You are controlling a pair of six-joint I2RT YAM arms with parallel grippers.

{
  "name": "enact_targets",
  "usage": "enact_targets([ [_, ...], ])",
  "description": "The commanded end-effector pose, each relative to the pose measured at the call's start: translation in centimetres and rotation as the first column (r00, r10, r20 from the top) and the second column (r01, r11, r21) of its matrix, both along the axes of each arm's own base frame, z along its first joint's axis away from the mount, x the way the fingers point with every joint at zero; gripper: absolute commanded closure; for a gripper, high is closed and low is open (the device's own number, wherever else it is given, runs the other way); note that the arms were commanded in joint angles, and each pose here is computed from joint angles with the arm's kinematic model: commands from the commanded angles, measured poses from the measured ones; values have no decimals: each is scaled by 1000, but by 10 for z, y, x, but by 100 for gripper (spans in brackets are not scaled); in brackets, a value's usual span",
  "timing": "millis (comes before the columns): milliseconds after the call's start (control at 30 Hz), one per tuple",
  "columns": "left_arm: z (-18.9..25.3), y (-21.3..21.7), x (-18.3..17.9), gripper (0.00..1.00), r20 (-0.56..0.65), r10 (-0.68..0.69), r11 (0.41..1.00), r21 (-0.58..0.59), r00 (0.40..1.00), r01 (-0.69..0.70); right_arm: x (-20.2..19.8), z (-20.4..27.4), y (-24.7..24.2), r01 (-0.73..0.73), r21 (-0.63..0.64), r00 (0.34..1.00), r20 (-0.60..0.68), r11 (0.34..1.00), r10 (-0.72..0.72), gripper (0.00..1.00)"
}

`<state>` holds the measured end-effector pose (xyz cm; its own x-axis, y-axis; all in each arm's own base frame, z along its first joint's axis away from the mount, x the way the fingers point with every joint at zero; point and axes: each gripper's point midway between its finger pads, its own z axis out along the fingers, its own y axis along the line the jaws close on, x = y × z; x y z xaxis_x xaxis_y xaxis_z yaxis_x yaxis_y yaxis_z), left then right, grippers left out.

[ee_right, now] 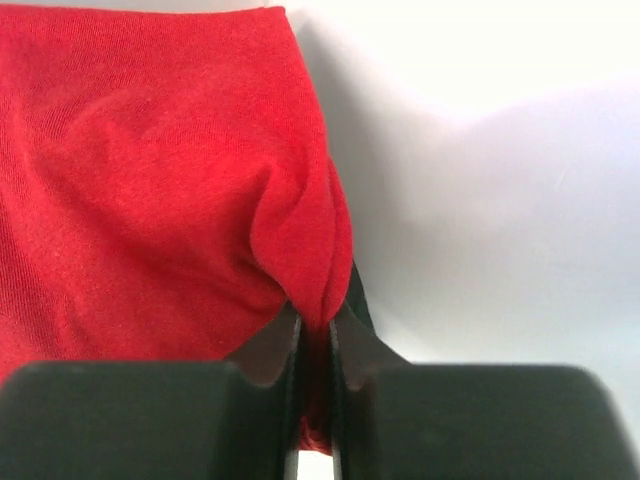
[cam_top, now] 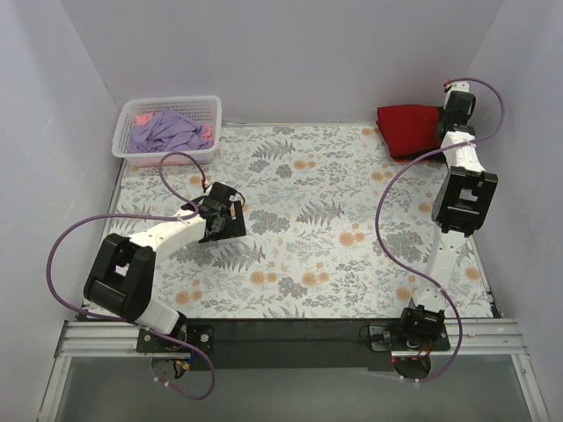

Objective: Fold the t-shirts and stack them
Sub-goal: Neatly place the folded tshirt to the corner

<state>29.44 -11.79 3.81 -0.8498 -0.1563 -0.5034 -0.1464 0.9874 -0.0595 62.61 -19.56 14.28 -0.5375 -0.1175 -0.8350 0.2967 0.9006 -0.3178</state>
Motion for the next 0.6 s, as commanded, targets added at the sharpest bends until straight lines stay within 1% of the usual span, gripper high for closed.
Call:
enact_targets([
  [0, 12, -2, 9, 17, 34, 5, 1000, -12, 999, -5, -8, 46, -26, 104, -79, 990, 104, 991, -96, 84],
  [33, 12, -2, 9, 17, 33, 5, 1000, -11, 999, -5, -9, 42, -27, 116, -79, 989, 98, 990, -109, 73],
  [67, 12, -2, 8, 17, 32, 5, 1000, -13, 999, -4, -13, 35, -29, 133, -78, 988, 85, 988, -126, 68],
  [133, 13, -2, 9, 17, 36, 5, 1000, -15, 999, -4, -20, 40, -35, 189, -82, 979, 94, 978, -182, 59],
  [200, 16, -2, 8, 17, 39, 6, 1000, -21, 999, -5, -32, 57, -37, 240, -89, 966, 118, 967, -229, 52],
  [233, 18, -3, 9, 17, 46, 6, 1000, -28, 999, -5, -36, 65, -37, 250, -84, 962, 133, 965, -238, 46],
  [267, 21, -4, 8, 17, 51, 3, 999, -33, 999, -1, -40, 73, -35, 253, -81, 960, 142, 964, -240, 44],
  [300, 26, -5, 8, 17, 65, 3, 999, -45, 998, 0, -50, 91, -33, 262, -79, 955, 167, 962, -246, 31],
  [333, 30, -5, 8, 17, 77, 4, 999, -51, 997, 0, -56, 101, -31, 268, -74, 951, 183, 961, -251, 27],
  [367, 33, -4, 8, 17, 87, 8, 998, -55, 996, -3, -61, 109, -29, 278, -56, 944, 201, 959, -262, 26],
  [400, 43, -4, 9, 17, 116, 14, 998, -69, 993, -6, -71, 134, -25, 276, -45, 935, 242, 960, -258, 26],
  [433, 46, -4, 8, 17, 129, 15, 997, -71, 992, -6, -79, 133, -21, 272, -33, 937, 237, 962, -257, 21],
  [467, 51, -3, 8, 17, 146, 20, 997, -76, 989, -9, -84, 138, -17, 267, -10, 934, 248, 964, -257, 20],
  [533, 65, -1, 9, 17, 191, 33, 996, -91, 981, -16, -100, 158, -1, 220, 26, 936, 276, 975, -218, 15],
  [567, 71, 0, 10, 17, 210, 40, 995, -98, 977, -20, -112, 180, 7, 202, 42, 928, 312, 978, -205, 15],
])
